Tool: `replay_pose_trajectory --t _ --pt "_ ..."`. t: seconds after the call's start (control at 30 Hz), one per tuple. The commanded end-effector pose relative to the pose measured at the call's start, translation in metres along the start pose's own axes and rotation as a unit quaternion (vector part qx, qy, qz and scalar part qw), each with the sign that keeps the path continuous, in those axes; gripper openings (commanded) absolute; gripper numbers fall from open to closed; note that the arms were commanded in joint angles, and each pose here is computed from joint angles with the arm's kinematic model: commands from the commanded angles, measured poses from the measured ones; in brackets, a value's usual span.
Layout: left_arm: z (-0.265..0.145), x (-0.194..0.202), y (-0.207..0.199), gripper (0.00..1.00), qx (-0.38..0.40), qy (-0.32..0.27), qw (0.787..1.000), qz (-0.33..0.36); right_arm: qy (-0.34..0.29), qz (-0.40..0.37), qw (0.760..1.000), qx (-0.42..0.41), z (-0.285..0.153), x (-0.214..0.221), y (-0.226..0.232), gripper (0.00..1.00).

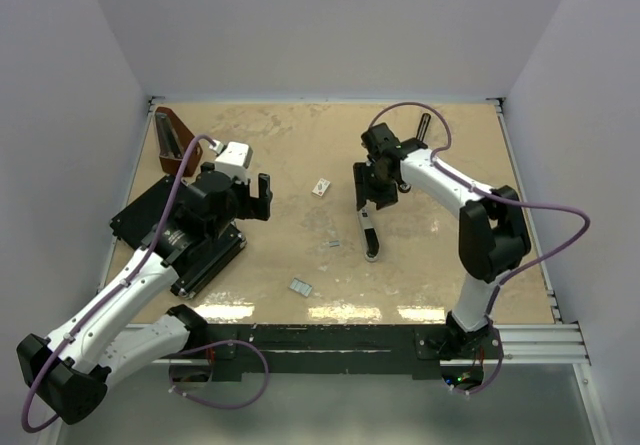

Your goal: Unload the staples from the stapler

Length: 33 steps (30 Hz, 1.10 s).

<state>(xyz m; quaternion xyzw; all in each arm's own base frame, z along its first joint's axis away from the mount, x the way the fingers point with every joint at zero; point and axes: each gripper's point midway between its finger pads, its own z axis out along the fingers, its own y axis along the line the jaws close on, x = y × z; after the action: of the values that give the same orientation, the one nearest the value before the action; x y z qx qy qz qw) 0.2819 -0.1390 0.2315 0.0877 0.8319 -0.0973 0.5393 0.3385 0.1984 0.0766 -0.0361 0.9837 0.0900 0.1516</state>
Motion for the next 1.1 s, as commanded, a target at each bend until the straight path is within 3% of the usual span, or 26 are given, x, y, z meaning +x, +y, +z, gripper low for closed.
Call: replay_pose_trajectory --t 0.0,0.1,0.4,0.87,0.93,1.0,1.07 --pt "-0.001 -0.010 -0.003 0.94 0.005 -0.023 1.000 0.003 -0.012 -0.026 0.999 0.040 -0.018 0.017 -0.012 0.56" --pt "0.000 -0.009 -0.005 0.94 0.007 -0.021 1.000 0.005 -0.020 -0.032 0.997 0.068 -0.024 0.028 -0.017 0.57" --pt "0.002 -0.008 -0.001 0.94 -0.004 -0.021 1.000 0.010 -0.013 -0.053 0.998 0.015 -0.010 0.049 0.006 0.57" --pt "0.008 -0.001 0.000 0.92 -0.011 -0.011 1.000 0.016 -0.020 -0.058 0.997 0.042 0.000 0.057 -0.004 0.49" --pt "0.008 -0.001 0.002 0.91 -0.015 -0.011 1.000 0.017 -0.026 -0.057 0.997 0.040 -0.003 0.055 -0.003 0.40" --pt "0.007 -0.003 0.001 0.91 -0.014 -0.014 1.000 0.016 -0.034 -0.058 0.997 0.035 -0.007 0.052 -0.001 0.21" --pt "0.008 -0.002 0.000 0.91 -0.011 -0.015 1.000 0.014 -0.047 -0.059 0.997 0.029 -0.017 0.045 0.002 0.09"
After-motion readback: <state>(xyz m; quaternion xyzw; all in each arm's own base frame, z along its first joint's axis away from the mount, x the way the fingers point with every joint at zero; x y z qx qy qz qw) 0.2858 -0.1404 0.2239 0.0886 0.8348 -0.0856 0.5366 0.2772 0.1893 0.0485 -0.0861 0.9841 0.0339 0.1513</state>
